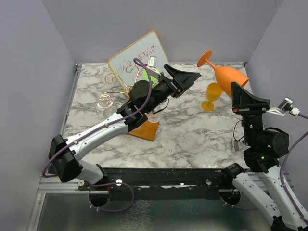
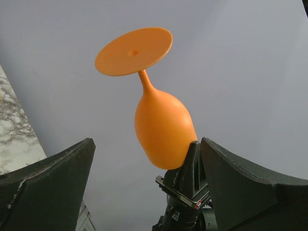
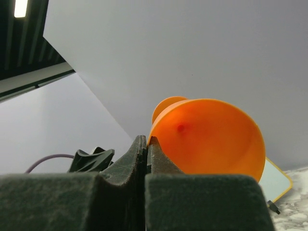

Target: Place the wine glass upside down on the wine glass rack

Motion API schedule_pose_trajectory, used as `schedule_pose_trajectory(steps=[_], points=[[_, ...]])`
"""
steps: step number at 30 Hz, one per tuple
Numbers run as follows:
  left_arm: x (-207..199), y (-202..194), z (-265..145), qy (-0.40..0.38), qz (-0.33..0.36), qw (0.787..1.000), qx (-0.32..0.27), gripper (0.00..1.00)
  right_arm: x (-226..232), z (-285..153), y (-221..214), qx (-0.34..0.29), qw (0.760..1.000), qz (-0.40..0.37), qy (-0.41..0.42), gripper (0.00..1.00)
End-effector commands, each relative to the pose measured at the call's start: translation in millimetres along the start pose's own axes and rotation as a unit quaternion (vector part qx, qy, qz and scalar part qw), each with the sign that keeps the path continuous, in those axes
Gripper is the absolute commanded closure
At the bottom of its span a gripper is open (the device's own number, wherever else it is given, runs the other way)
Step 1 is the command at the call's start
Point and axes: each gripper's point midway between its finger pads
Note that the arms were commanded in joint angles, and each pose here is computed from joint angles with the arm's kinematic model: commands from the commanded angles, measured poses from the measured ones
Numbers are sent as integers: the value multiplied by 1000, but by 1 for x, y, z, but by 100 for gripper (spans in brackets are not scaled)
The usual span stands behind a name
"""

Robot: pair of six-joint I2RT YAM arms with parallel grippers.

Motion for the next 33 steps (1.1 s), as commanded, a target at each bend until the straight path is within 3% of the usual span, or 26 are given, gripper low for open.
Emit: schedule_pose_trajectory(steps=[1, 5, 15, 26, 28, 31, 33], points=[[-29, 4, 15, -37, -3, 996, -82, 14, 11, 0, 8, -20, 999, 30, 25, 99], [-36, -1, 28, -49, 17, 992, -115, 28, 16, 1, 8, -20, 999, 34, 36, 99], [-32, -4, 63, -56, -8, 988, -140, 32, 32, -3, 3, -5, 996, 21, 84, 99], [-33, -3, 66, -64, -16, 987, -147, 65, 31, -20, -7, 4, 994, 8, 106, 99], [-32, -4, 66, -67, -17, 987, -143, 74, 31, -24, -10, 5, 993, 2, 115, 99], [-33, -9, 71, -75, -18, 988, -133, 97, 33, -29, -13, 10, 992, -6, 126, 99], [-38, -14, 75, -84, -10, 989, -120, 100, 32, -30, -15, 16, 992, -6, 123, 99]])
Point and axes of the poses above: each gripper's point midway between its finger pads, its own z axis out along the fingers, its own x axis along the line the jaws close on, y = z × x, and after that the axes turned 9 degrees about -z, right-handed
